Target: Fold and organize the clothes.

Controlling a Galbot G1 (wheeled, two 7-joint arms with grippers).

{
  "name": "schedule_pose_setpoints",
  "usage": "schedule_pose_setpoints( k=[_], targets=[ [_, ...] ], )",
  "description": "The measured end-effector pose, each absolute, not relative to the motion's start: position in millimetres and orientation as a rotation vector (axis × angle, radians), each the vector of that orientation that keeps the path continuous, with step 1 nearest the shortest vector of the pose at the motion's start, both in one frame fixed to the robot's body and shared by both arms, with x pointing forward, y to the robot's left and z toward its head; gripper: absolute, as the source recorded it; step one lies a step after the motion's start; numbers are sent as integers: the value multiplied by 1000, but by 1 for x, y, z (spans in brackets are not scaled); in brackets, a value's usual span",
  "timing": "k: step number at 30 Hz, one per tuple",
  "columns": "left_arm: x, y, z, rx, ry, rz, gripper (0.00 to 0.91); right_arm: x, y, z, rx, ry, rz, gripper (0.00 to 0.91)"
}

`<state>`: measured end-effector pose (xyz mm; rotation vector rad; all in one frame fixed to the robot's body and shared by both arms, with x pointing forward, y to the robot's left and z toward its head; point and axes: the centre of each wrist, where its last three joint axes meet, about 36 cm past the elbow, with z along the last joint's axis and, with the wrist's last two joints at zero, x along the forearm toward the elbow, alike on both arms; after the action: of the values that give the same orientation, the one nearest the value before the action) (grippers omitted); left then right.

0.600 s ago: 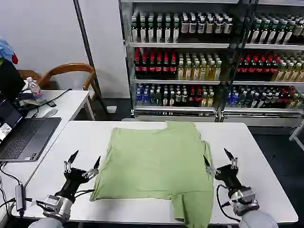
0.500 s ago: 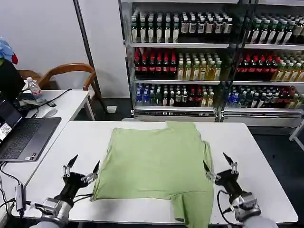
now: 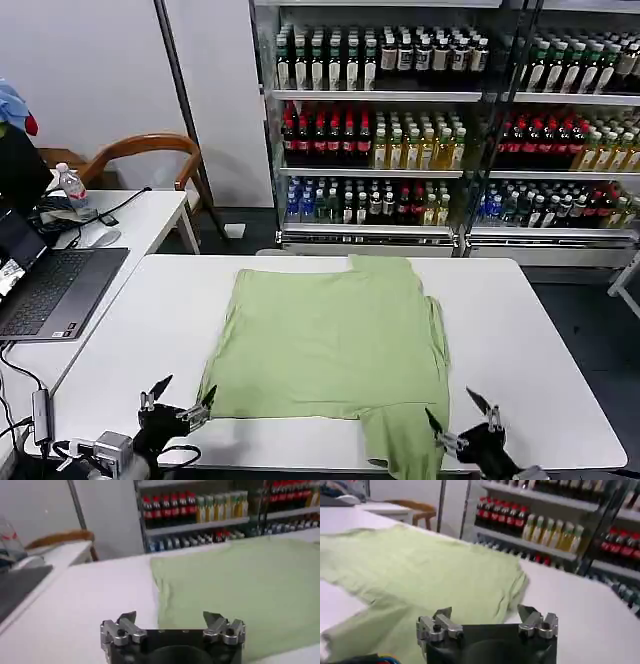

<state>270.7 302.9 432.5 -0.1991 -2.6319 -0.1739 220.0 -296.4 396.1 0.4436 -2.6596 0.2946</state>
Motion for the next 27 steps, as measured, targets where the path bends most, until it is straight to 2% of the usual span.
schedule_pose_setpoints(
  k=[18, 19, 20, 21, 27],
  targets=[
    [278, 308, 414, -131, -2528, -134, 907, 199, -284, 385, 433, -2614, 212, 907],
    [279, 309, 413, -124, -2524, -134, 907, 198, -284, 385, 431, -2613, 208, 675],
    [279, 309, 412, -119, -2520, -133, 715, 198, -283, 384, 430, -2611, 203, 50],
    [279, 310, 411, -117, -2515, -132, 50, 198, -283, 384, 429, -2609, 198, 0],
    [278, 308, 408, -126, -2502, -113, 40, 196, -280, 381, 423, -2597, 168, 0]
  ],
)
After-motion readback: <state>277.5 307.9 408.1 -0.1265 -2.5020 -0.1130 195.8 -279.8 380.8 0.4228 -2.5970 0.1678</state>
